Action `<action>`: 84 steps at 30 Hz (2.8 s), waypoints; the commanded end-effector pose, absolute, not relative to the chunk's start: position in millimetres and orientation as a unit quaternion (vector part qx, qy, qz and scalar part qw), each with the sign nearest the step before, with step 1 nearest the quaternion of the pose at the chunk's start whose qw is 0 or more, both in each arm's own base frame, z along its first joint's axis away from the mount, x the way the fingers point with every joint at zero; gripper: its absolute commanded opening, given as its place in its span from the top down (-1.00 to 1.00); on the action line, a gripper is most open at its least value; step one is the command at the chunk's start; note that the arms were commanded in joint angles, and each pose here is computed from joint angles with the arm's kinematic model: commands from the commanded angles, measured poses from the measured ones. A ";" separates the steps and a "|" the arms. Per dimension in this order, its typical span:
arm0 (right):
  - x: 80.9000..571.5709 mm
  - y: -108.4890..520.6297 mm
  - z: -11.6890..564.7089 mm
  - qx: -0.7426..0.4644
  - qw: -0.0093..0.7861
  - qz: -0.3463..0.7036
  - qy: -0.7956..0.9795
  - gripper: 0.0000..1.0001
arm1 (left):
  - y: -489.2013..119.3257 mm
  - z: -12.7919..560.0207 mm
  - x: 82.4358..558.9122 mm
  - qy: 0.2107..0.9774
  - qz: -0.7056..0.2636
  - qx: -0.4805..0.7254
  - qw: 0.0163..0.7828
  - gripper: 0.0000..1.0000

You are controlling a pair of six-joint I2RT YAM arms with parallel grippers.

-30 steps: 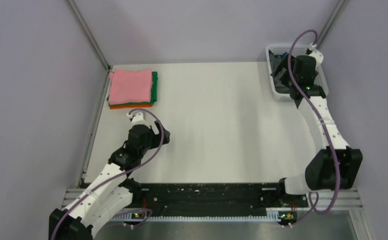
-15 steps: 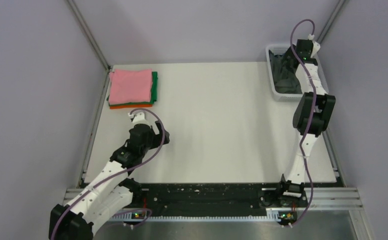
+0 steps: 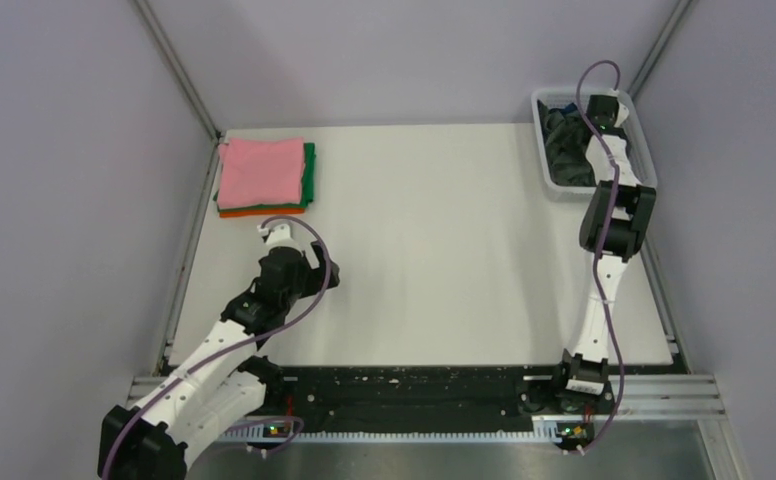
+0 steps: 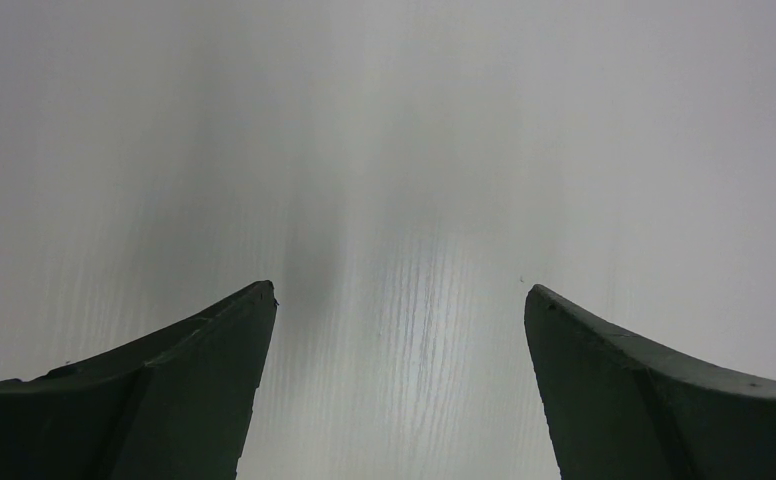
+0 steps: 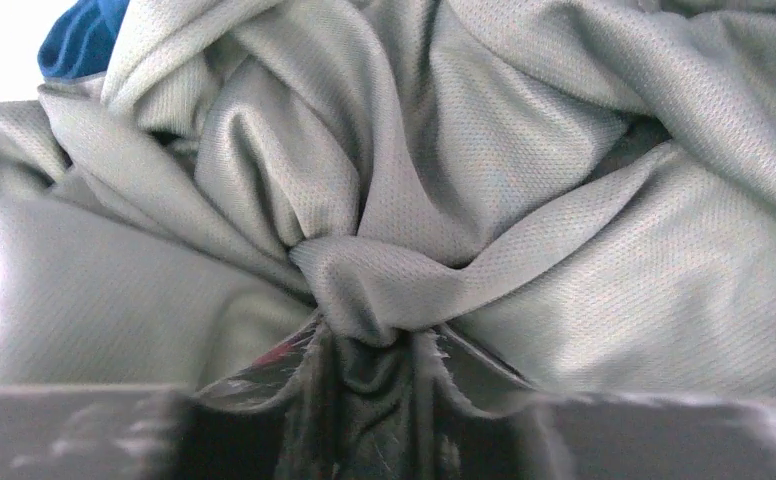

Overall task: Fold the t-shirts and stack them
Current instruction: Grab crumpled tshirt from bin with the right arm, then move the tshirt to the center of the board, then flatten out the tshirt

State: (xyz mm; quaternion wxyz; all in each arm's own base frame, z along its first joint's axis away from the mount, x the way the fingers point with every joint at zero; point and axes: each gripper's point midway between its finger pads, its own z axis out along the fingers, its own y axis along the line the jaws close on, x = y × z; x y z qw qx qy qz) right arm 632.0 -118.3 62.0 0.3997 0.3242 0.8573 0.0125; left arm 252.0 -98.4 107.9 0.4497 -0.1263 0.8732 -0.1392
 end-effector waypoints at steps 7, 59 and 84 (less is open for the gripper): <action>640.7 -120.2 185.0 0.292 0.495 0.029 0.818 1.00 | -106.8 135.6 263.3 0.852 -0.165 -0.120 0.483 -0.97; 374.7 114.1 182.4 0.065 0.463 0.172 0.867 -0.51 | -105.3 160.8 245.4 0.845 -0.193 -0.142 0.478 -0.97; 395.6 194.8 160.7 -0.140 0.449 0.296 0.832 -0.90 | -193.0 36.4 261.3 0.928 -0.263 -0.118 0.237 -0.44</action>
